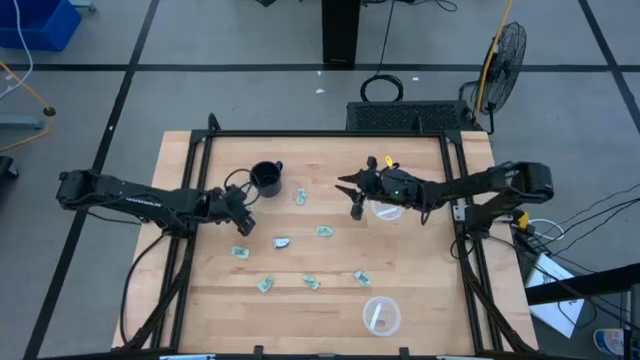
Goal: Pick and place Stevia / Truvia into bins
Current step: Put the light green stevia packet into the top transparent container, then put the light green stevia packet into the bottom transparent container
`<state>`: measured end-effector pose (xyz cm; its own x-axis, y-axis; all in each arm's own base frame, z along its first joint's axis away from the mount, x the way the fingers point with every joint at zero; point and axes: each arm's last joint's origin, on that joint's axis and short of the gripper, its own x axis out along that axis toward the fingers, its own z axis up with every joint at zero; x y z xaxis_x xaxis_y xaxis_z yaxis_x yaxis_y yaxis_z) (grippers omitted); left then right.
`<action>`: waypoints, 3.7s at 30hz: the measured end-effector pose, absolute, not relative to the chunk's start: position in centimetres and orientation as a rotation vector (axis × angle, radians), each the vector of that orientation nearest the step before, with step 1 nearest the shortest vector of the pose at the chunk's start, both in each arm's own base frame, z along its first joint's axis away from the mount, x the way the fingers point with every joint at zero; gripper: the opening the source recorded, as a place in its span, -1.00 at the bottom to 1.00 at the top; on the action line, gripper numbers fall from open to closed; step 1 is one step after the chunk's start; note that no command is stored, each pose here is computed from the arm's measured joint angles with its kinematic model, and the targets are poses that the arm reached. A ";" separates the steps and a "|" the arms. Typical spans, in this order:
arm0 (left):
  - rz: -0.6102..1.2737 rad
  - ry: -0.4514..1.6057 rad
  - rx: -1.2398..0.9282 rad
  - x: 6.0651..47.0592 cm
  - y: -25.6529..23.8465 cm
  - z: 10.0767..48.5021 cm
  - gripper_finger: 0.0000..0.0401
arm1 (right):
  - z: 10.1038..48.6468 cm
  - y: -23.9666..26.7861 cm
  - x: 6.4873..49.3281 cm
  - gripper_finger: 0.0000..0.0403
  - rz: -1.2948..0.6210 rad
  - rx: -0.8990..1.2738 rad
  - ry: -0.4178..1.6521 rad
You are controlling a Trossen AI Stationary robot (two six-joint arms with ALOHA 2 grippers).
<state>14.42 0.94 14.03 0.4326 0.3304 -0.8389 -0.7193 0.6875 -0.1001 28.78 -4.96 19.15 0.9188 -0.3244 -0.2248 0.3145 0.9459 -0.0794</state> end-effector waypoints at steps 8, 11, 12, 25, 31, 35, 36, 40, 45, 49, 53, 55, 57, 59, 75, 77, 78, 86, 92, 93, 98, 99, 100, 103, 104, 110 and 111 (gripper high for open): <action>0.716 0.951 -0.501 13.3 0.9 12.4 -0.27 | 18.0 -6.4 29.0 -0.48 -0.368 -0.061 0.275; 0.723 0.936 -0.494 13.4 1.0 12.5 -0.27 | 18.1 -6.5 29.0 -0.48 -0.373 -0.061 0.259; 0.721 0.932 -0.494 13.5 1.0 12.5 -0.27 | 18.2 -6.5 29.0 -0.48 -0.373 -0.062 0.250; 0.762 0.999 -0.455 12.8 1.1 11.0 -0.62 | 18.3 -6.5 29.0 -0.48 -0.372 -0.061 0.245; 0.788 1.002 -0.464 12.6 1.3 10.7 -0.96 | 18.2 -6.2 29.1 -0.48 -0.361 -0.062 0.246; 0.688 0.984 -0.417 13.5 1.1 11.7 -0.98 | 18.2 -5.8 29.1 -0.48 -0.349 -0.063 0.249; 0.638 0.978 -0.422 13.8 1.0 12.1 -0.98 | 18.2 -5.7 29.2 -0.48 -0.345 -0.064 0.250; 0.508 0.919 -0.430 15.4 0.4 14.1 -0.99 | 18.4 -5.1 29.2 -0.48 -0.326 -0.066 0.244; 0.419 0.820 -0.402 17.5 -0.7 16.0 -0.99 | 19.1 -4.3 29.0 -0.48 -0.299 -0.074 0.229; 0.311 0.703 -0.321 20.4 -1.7 17.1 -0.99 | 20.5 -3.7 27.8 -0.48 -0.283 -0.074 0.268; 0.265 0.648 -0.211 24.3 -2.2 18.3 -0.99 | 22.1 -3.0 25.2 -0.48 -0.278 0.002 0.368; 0.280 0.642 -0.176 26.7 -2.0 18.9 -1.00 | 22.8 -2.6 23.6 -0.48 -0.284 0.072 0.416; 0.275 0.655 -0.117 29.1 -1.8 19.2 -1.00 | 23.4 -2.3 22.2 -0.48 -0.290 0.124 0.452; 0.246 0.664 -0.036 31.7 -1.5 19.2 -1.00 | 23.9 -2.0 20.9 -0.48 -0.297 0.155 0.470; 0.121 0.570 0.138 48.7 2.1 18.5 -1.00 | 26.7 -2.8 15.1 -0.48 -0.813 -0.015 0.384; 0.119 0.576 0.155 50.0 2.3 17.6 -1.00 | 26.6 -2.9 14.9 -0.48 -0.837 -0.031 0.393; 0.123 0.575 0.156 50.5 2.6 17.3 -1.00 | 26.6 -2.9 14.9 -0.48 -0.846 -0.040 0.400; 0.146 0.648 0.156 51.4 3.9 15.9 -0.94 | 27.0 -3.0 15.0 -0.48 -0.850 -0.095 0.386; 0.126 0.666 0.213 51.3 3.9 15.9 -0.69 | 27.4 -3.1 15.2 -0.48 -0.850 -0.106 0.350; 0.127 0.666 0.215 51.3 3.9 15.9 -0.64 | 27.4 -3.1 15.2 -0.48 -0.850 -0.107 0.348; 0.204 0.676 0.273 51.0 4.1 16.8 -0.43 | 27.8 -3.0 15.3 -0.48 -0.842 -0.111 0.316; 0.222 0.670 0.283 50.8 4.1 17.7 -0.40 | 27.9 -3.0 15.3 -0.48 -0.836 -0.115 0.312; 0.231 0.681 0.289 50.3 4.1 18.9 -0.38 | 27.9 -3.0 15.4 -0.48 -0.816 -0.121 0.312; 0.239 0.736 0.285 48.1 4.0 22.9 -0.35 | 28.1 -2.9 15.6 -0.48 -0.752 -0.138 0.304; 0.238 0.767 0.283 47.1 4.0 24.4 -0.35 | 28.1 -2.8 15.7 -0.48 -0.726 -0.137 0.299; 0.201 0.843 0.227 39.5 4.2 33.4 -0.35 | 27.7 -2.3 16.5 -0.48 -0.475 -0.118 0.319; 0.202 0.841 0.213 38.1 4.2 34.8 -0.35 | 27.3 -2.1 16.8 -0.48 -0.390 -0.136 0.336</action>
